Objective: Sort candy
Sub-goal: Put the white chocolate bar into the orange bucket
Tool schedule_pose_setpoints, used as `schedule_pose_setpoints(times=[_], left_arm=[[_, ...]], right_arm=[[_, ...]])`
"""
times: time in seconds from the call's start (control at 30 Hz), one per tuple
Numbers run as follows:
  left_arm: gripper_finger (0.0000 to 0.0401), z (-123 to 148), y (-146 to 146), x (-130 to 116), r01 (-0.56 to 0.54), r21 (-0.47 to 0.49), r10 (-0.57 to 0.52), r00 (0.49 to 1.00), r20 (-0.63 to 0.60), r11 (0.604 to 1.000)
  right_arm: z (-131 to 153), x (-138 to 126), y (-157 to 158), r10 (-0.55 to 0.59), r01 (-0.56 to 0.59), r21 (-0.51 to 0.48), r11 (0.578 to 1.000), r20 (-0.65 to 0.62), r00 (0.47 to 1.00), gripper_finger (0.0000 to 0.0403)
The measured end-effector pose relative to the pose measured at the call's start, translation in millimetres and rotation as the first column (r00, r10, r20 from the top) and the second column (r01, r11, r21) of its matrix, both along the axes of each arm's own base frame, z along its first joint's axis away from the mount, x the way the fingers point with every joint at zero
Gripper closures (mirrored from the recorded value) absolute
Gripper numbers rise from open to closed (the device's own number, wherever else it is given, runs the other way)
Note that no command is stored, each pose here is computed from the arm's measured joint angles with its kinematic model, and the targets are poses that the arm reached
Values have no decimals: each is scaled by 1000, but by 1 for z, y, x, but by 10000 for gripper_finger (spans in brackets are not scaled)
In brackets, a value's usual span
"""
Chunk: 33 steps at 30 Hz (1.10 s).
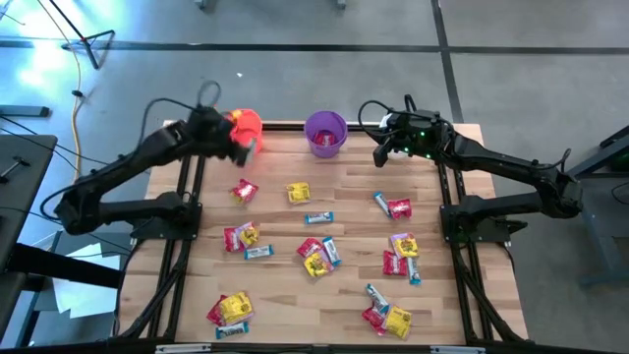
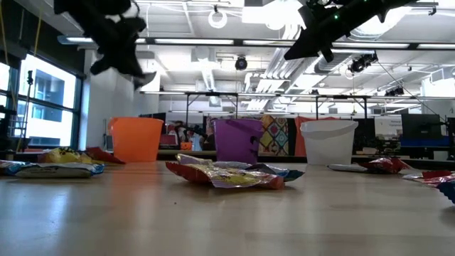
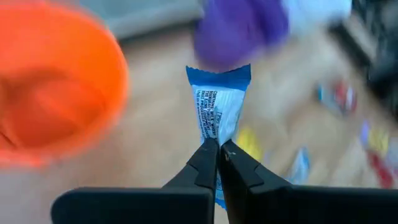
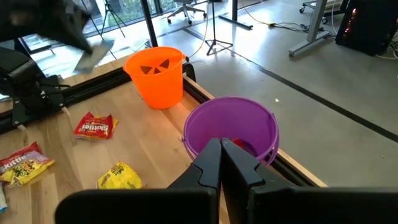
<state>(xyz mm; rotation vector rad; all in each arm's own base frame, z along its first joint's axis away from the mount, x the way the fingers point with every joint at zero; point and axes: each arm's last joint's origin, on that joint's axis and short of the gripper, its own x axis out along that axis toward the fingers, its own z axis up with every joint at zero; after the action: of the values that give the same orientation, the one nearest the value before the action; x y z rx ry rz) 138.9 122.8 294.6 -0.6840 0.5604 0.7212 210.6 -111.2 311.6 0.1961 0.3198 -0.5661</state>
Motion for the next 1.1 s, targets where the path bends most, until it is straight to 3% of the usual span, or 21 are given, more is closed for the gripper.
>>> schedule_pose_setpoints(times=[0.1,0.2,0.47,0.7,1.1], left_arm=[[401,16,14,-1,-87,68,87,996,0,994],[401,15,31,0,-107,72,111,992,-53,992],[401,-18,82,7,-153,0,149,960,-235,988],[401,-54,107,7,-153,-85,111,922,-371,985],[401,-82,120,11,-130,-158,48,896,-441,979]], right_arm=[[0,0,0,-1,1,2,1000,2,1000,403],[0,0,0,-1,1,3,1000,2,1000,403],[0,0,0,-2,2,4,1000,3,1000,403],[0,0,0,-2,2,4,1000,3,1000,403],[0,0,0,-1,1,2,1000,2,1000,403]])
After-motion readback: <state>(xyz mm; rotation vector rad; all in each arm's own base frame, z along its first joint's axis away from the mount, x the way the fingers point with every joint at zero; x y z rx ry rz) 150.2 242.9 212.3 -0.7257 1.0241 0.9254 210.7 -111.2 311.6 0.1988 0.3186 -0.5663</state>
